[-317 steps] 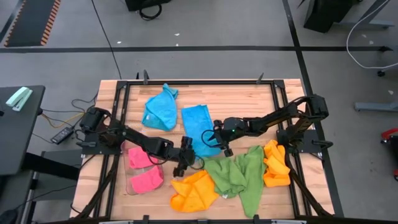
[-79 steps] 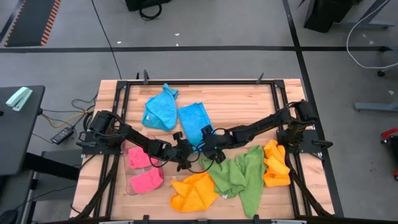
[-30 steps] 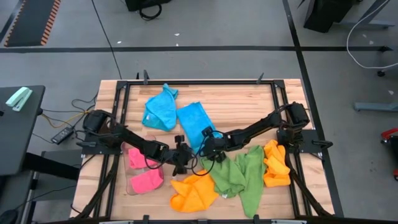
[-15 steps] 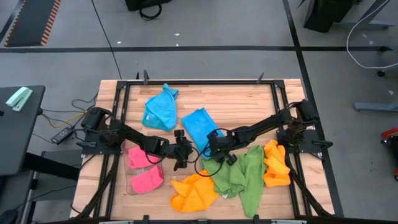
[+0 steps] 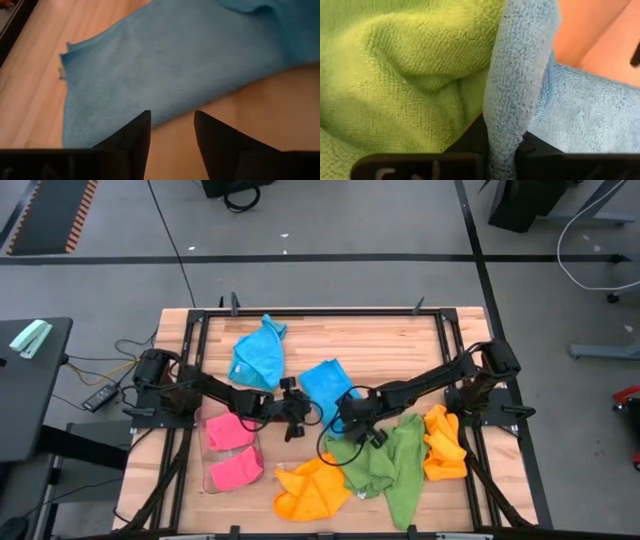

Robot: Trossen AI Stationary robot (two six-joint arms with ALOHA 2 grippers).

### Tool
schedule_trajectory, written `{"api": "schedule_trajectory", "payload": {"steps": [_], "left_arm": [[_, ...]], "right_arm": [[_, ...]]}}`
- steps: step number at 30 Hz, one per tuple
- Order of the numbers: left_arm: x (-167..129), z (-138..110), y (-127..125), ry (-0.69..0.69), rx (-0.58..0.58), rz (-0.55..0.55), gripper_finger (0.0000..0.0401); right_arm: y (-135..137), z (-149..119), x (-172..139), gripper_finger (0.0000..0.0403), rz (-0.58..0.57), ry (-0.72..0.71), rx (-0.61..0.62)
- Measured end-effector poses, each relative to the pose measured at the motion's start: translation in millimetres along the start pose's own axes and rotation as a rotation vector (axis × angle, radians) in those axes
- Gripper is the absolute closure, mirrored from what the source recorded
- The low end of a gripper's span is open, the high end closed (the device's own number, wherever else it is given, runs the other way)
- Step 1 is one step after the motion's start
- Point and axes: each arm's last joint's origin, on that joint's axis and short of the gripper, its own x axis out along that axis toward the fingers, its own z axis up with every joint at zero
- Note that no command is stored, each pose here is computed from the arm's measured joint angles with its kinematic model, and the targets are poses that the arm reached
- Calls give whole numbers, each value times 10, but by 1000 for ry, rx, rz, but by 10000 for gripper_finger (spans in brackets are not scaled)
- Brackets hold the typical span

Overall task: Fold microfiber towels
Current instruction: Fold the bottom blue microfiber cloth

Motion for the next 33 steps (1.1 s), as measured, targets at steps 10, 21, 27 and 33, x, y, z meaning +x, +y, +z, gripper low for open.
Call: {"api": "schedule_trajectory", "payload": {"steps": [10, 21, 27, 33], "left_arm": [[-11, 41, -16, -39, -4, -7, 257], [-6, 33, -4, -27, 25, -2, 262], [-6, 17, -4, -12, 31, -2, 270], [0, -3, 7, 7, 9, 1, 280]], "right_arm": [[-254, -110, -10, 365, 54, -118, 67], [-450, 74, 177, 365, 140, -13, 116], [-550, 135, 162, 365, 147, 4, 147], [-617, 78, 154, 365, 164, -6, 158]]}}
